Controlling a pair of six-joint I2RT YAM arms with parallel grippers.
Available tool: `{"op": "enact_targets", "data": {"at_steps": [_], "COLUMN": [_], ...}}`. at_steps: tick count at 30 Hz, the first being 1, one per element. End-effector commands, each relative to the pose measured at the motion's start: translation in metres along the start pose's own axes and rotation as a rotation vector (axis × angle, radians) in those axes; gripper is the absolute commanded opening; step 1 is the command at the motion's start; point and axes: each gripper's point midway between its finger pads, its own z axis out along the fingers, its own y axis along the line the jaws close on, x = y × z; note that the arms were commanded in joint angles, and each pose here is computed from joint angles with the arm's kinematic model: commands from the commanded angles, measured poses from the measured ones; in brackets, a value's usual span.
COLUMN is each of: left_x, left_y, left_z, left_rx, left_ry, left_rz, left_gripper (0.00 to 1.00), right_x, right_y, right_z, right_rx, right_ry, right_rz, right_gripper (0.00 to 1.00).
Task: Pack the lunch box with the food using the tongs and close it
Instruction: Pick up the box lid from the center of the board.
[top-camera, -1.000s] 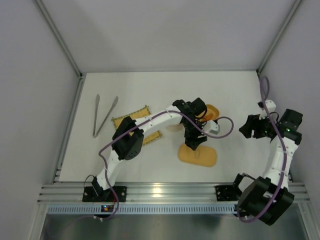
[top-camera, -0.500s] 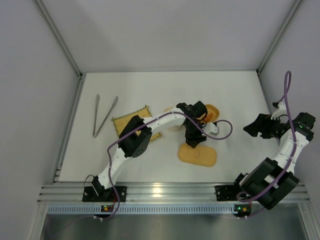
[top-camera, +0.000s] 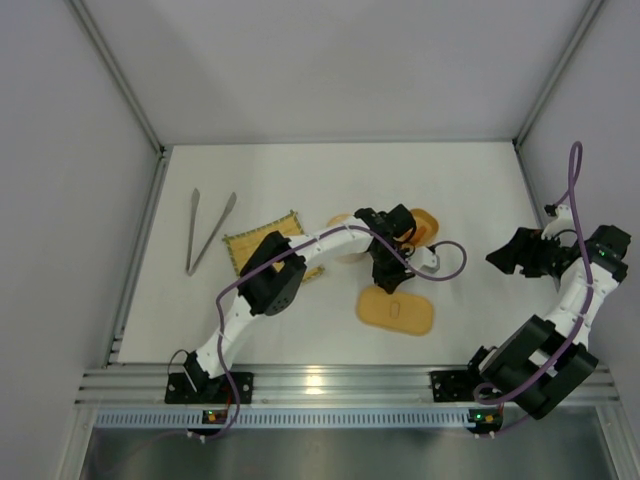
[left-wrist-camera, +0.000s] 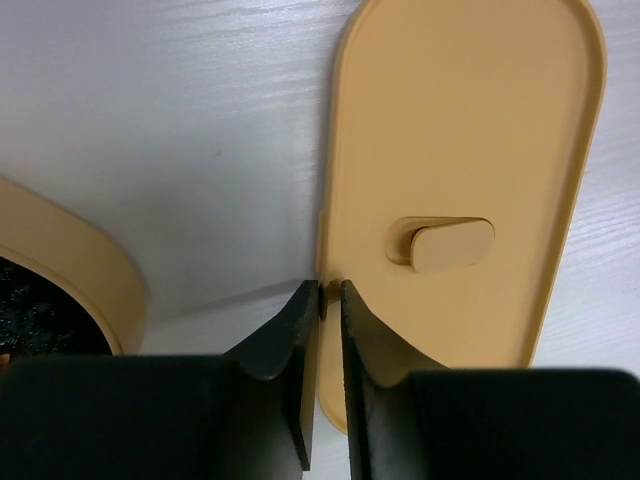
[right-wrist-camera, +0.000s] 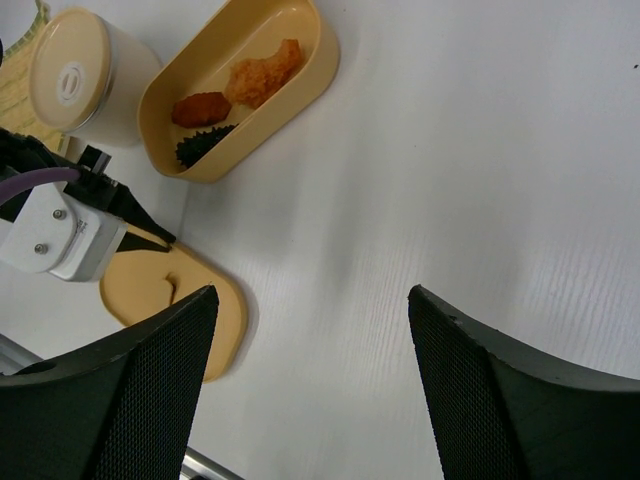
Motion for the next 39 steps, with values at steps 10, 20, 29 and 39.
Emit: {"op": "enact_targets", "data": {"at_steps": [10, 20, 29, 39], "left_x": [0.007, -0.029, -0.059, -0.081], "left_y": [-0.015, -0.012, 0.007, 0.03], "left_z": [0.006, -0.042, -0.064, -0.082], "left_rx": [0.0, -0.151, -0.279, -0.377], "left_ry": [0.033, -0.085, -0.187, -0.273], "left_rz": [-0.095, -0.114, -0.11, -0.131], "left_gripper": [0.0, 0.0, 0.0, 0.0], "right_x": [-0.019, -0.016, -0.013, -0.01], "right_y": [0.003, 0.0, -0.001, -0.003], "right_z": [-0.006, -0.002, -0.001, 0.001], "right_rx": [-0.017, -0.025, -0.023, -0.025], "right_ry": [-0.051, -0.053, -0.05, -0.041], "right_rz": [-0.07, -0.06, -0.058, -0.049], "right_gripper": [0.75, 0.75, 0.75, 0.75]}}
